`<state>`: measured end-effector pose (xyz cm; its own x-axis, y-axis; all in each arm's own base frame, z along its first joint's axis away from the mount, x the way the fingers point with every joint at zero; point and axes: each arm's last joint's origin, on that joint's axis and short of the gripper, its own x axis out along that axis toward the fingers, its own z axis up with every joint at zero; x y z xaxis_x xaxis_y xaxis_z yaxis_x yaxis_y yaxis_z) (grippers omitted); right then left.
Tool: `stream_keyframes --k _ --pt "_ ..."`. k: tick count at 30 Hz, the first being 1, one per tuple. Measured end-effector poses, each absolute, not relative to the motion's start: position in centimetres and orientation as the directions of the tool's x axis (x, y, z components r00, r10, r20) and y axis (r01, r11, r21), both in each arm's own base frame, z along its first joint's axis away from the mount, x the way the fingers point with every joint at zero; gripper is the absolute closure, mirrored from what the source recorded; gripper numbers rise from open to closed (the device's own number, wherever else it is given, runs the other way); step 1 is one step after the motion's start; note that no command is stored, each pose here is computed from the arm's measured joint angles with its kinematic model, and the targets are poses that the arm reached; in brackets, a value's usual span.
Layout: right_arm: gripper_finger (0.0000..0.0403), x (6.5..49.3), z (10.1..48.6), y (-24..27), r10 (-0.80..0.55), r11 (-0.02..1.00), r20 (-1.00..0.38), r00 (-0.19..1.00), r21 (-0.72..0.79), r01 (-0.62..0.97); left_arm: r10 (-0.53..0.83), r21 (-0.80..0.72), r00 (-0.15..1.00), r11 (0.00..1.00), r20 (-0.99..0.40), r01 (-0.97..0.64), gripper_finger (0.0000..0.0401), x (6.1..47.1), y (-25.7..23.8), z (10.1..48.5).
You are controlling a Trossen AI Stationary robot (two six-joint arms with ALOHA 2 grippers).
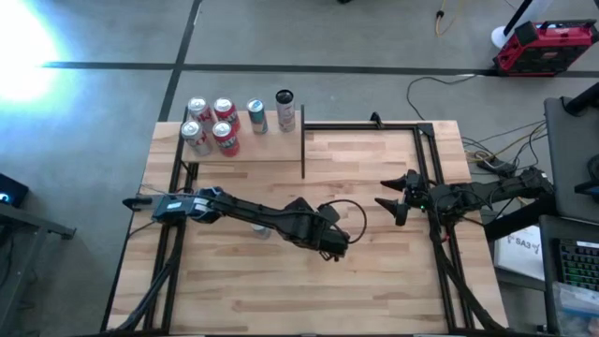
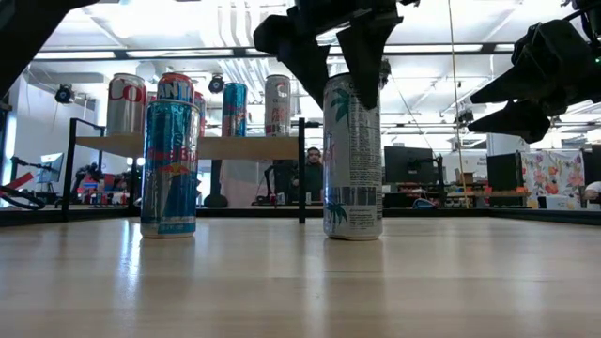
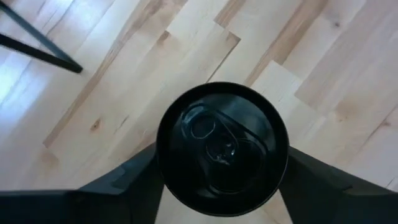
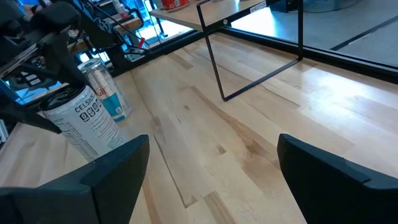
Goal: Place canned beverage on shelf
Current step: Put the white and pink soda can align the with the other white and pink soda can on the shelf
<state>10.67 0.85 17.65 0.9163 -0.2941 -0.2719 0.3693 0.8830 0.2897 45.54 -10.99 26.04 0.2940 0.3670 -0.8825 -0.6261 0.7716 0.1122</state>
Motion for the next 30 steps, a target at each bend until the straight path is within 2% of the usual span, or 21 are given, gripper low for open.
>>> stream_keyframes --k 2,7,16,23,30 --pt "0.0067 10.7 17.6 0.9 -0.294 0.883 -0.272 0.916 0.290 0.369 0.368 0.099 0.293 0.754 -0.883 -0.649 0.0166 45.5 -11.0 26.0" --pt "0.0067 10.7 17.6 0.9 -0.294 0.883 -0.272 0.916 0.290 0.369 0.380 0.069 0.280 0.691 -0.882 -0.719 0.0166 45.4 -10.9 26.0" --pt "0.0067 10.7 17.6 0.9 -0.294 0.883 -0.272 0.916 0.290 0.369 0.430 0.027 0.203 0.470 -0.880 -0.882 0.0156 44.6 -10.4 25.9" --pt "0.0067 10.7 17.6 0.9 -0.294 0.883 -0.272 0.916 0.290 0.369 0.432 0.049 0.113 0.346 -0.895 -0.937 0.0154 43.7 -10.2 26.0" --pt "0.0067 10.7 17.6 0.8 -0.294 0.883 -0.272 0.916 0.290 0.369 0.411 0.004 0.098 0.241 -0.906 -0.970 0.0153 43.8 -9.5 26.0"
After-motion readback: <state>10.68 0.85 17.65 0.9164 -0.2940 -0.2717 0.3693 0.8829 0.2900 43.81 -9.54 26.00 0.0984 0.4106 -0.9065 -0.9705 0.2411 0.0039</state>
